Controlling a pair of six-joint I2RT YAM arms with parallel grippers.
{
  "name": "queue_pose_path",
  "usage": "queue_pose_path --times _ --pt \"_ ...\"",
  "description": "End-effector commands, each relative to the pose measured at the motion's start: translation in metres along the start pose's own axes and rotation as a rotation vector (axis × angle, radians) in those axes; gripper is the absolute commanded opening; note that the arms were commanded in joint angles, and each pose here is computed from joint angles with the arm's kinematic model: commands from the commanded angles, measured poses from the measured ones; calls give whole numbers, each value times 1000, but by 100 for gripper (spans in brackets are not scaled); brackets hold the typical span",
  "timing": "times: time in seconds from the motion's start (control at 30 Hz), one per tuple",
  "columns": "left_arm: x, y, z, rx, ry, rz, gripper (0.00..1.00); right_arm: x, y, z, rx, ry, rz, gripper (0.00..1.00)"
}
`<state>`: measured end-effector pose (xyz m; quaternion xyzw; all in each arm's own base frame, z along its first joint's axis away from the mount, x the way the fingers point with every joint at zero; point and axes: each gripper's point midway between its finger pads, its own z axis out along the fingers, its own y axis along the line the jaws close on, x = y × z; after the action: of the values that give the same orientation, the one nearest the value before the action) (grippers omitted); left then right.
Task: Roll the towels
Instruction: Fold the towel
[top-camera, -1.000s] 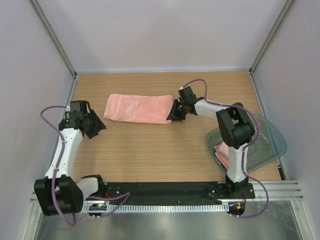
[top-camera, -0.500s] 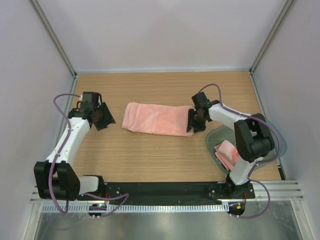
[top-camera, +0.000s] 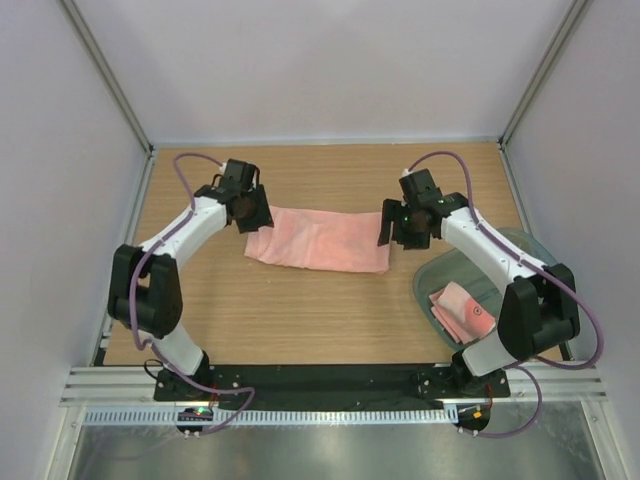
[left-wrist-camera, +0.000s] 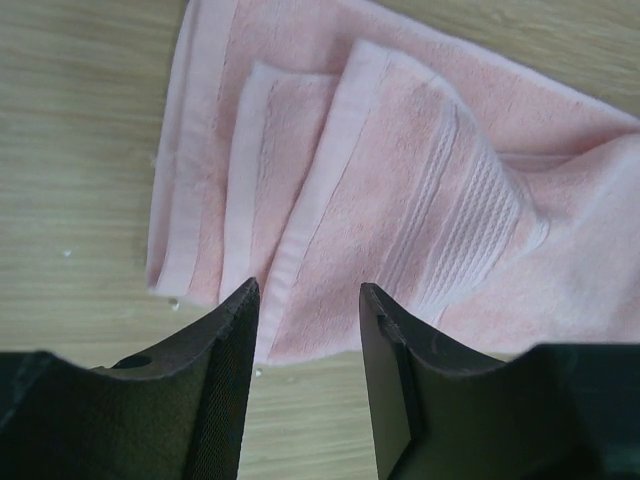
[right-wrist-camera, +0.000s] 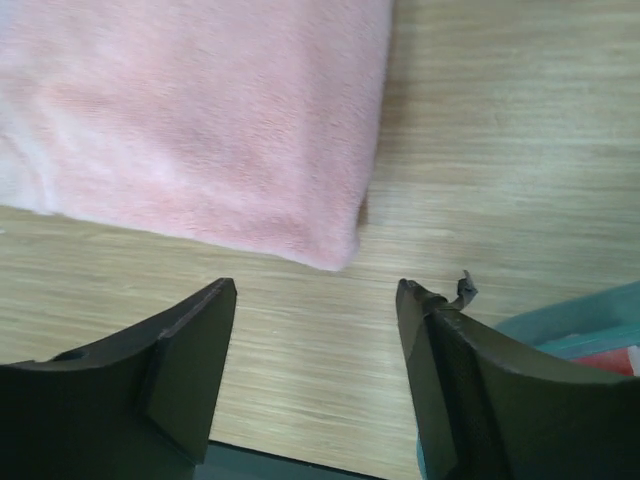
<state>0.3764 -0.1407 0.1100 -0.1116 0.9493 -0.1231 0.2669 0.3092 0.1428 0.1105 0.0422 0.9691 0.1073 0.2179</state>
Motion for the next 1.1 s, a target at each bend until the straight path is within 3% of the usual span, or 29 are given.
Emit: queue_pose_path --times 0.0,0.13,0.23,0.43,0.8,1.07 --pt "-38 -18 14 28 -78 32 47 -17 30 -20 -145 -55 -20 67" --pt "-39 -26 39 39 -10 64 49 -11 56 -11 -284 0 -16 30" --pt "-43 -25 51 21 -11 70 52 -7 60 6 -313 22 -10 20" --pt "-41 -25 75 19 26 90 54 17 47 41 -275 102 4 16" --pt "-38 -29 100 37 53 99 48 58 26 78 -220 211 23 12" --pt "-42 -35 100 63 44 97 26 71 21 85 -211 241 25 10"
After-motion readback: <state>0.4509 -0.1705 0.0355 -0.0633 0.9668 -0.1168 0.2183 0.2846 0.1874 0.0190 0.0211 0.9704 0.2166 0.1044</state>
